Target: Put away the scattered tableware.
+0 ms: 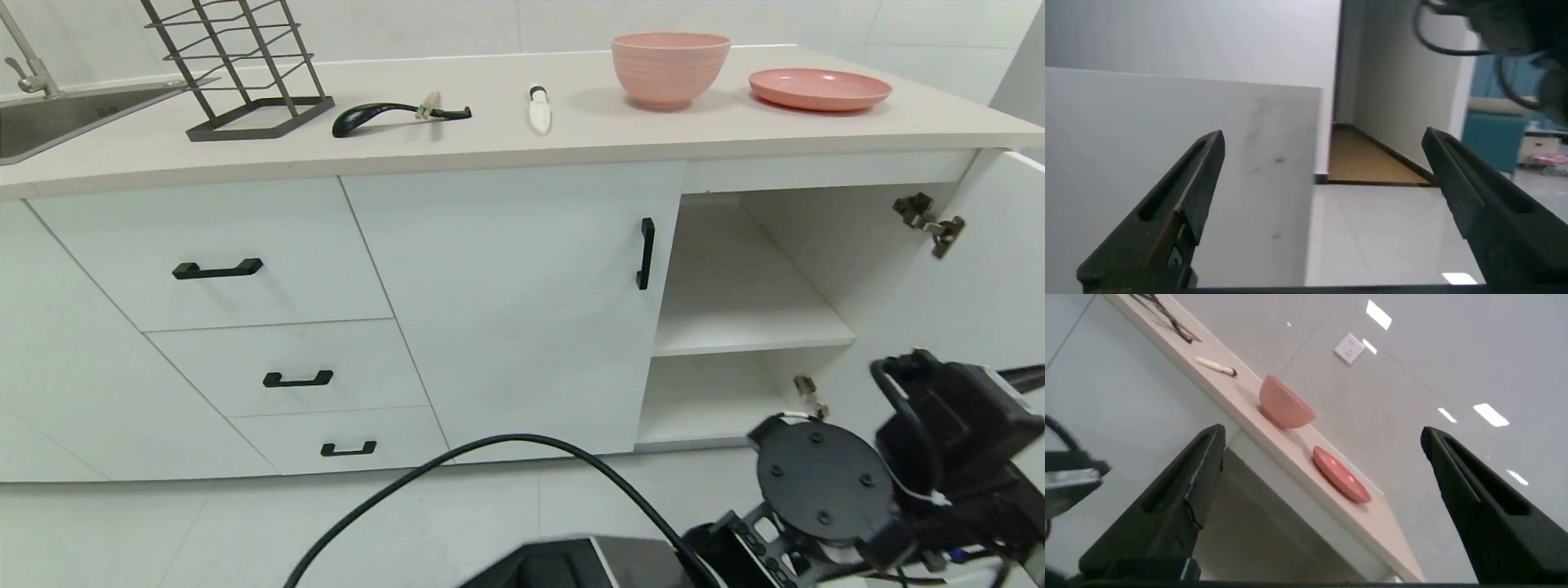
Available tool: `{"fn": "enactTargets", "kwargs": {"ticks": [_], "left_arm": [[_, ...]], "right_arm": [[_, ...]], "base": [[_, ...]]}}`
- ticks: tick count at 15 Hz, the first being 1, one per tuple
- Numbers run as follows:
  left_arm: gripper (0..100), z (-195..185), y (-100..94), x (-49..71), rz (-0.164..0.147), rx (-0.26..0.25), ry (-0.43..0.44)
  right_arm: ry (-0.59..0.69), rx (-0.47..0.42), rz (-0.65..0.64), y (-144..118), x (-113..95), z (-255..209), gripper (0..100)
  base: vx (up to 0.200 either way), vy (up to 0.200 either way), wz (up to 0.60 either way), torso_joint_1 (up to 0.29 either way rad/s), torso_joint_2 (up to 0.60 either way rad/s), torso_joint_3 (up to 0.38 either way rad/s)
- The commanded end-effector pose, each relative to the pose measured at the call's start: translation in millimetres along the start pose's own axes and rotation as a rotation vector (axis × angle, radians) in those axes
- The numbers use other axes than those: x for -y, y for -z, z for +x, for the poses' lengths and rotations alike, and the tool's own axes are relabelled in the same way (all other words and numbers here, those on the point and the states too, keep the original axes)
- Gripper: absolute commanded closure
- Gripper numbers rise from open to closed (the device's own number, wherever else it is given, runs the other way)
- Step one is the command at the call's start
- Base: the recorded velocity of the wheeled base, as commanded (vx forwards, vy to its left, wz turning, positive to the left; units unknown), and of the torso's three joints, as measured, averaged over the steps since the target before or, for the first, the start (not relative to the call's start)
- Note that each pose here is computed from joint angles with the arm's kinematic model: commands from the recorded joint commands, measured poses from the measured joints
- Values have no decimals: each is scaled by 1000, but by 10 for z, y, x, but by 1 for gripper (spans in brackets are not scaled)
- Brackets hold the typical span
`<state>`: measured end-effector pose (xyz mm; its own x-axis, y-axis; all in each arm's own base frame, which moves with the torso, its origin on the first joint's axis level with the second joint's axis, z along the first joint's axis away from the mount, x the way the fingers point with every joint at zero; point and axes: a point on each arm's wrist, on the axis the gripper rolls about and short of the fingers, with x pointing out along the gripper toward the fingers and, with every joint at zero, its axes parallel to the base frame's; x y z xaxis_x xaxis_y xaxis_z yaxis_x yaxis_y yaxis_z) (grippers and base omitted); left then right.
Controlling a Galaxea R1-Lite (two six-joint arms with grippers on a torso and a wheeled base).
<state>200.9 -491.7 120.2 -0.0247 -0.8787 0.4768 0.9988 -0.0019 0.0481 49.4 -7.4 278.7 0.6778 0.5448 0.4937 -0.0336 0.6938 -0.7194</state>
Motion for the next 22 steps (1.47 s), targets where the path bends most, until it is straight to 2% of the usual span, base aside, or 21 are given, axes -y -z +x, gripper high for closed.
{"fn": "enactTargets", "kwargs": {"ticks": [1,3,6,7,8,9,10,11,13,14,16,17,19,20,21,22], "left_arm": [[0,-255,-612,-184,38,8,-62],[0,-553,-913,-257,54,-16,-111],[0,-1095,-1307,-498,117,-24,-223],[0,-1265,-1429,-539,132,-34,-258],[0,-1409,-1571,-541,143,-46,-289],[0,-1458,-1631,-524,147,-50,-296],[0,-1604,-1827,-443,157,-54,-317],[0,-1770,-2066,-304,187,-52,-337],[0,-1975,-2327,-158,253,-47,-367],[0,-2133,-2507,15,283,-40,-378],[0,-2402,-2739,366,303,-21,-387],[0,-2583,-2826,543,315,-17,-403],[0,-2988,-2882,770,350,-45,-496],[0,-3239,-2930,948,400,-48,-563],[0,-3404,-2980,1093,454,-42,-625],[0,-3524,-2994,1231,477,-52,-673]], "right_arm": [[-2,-2,2,5,-9,-6,0],[-11,-24,37,74,-78,-48,0],[-128,-1,140,197,-264,-103,0],[-162,6,203,261,-349,-124,0],[-191,6,261,320,-426,-142,0],[-208,9,287,345,-460,-146,0],[-251,24,346,380,-550,-164,0],[-271,32,370,374,-616,-207,0],[-285,60,355,312,-659,-263,0],[-295,98,333,237,-666,-294,0],[-305,98,348,150,-719,-388,0],[-312,66,387,114,-785,-477,0],[-286,-113,566,134,-1017,-720,0],[-174,-250,685,137,-1206,-925,0],[-110,-328,737,124,-1343,-1075,0],[-93,-401,774,165,-1431,-1148,0]], "base": [[0,0,0,0,0,0],[0,0,0,0,0,0],[0,0,0,0,0,0],[0,0,0,0,0,0],[0,0,0,0,0,0],[0,0,0,0,0,0],[0,0,0,0,0,0],[0,0,0,0,0,0],[0,0,0,0,0,0],[0,0,0,0,0,0],[0,0,0,0,0,0],[0,0,0,0,0,0],[0,0,0,0,0,0],[0,0,0,0,0,0],[0,0,0,0,0,0],[0,0,0,0,0,0]]}}
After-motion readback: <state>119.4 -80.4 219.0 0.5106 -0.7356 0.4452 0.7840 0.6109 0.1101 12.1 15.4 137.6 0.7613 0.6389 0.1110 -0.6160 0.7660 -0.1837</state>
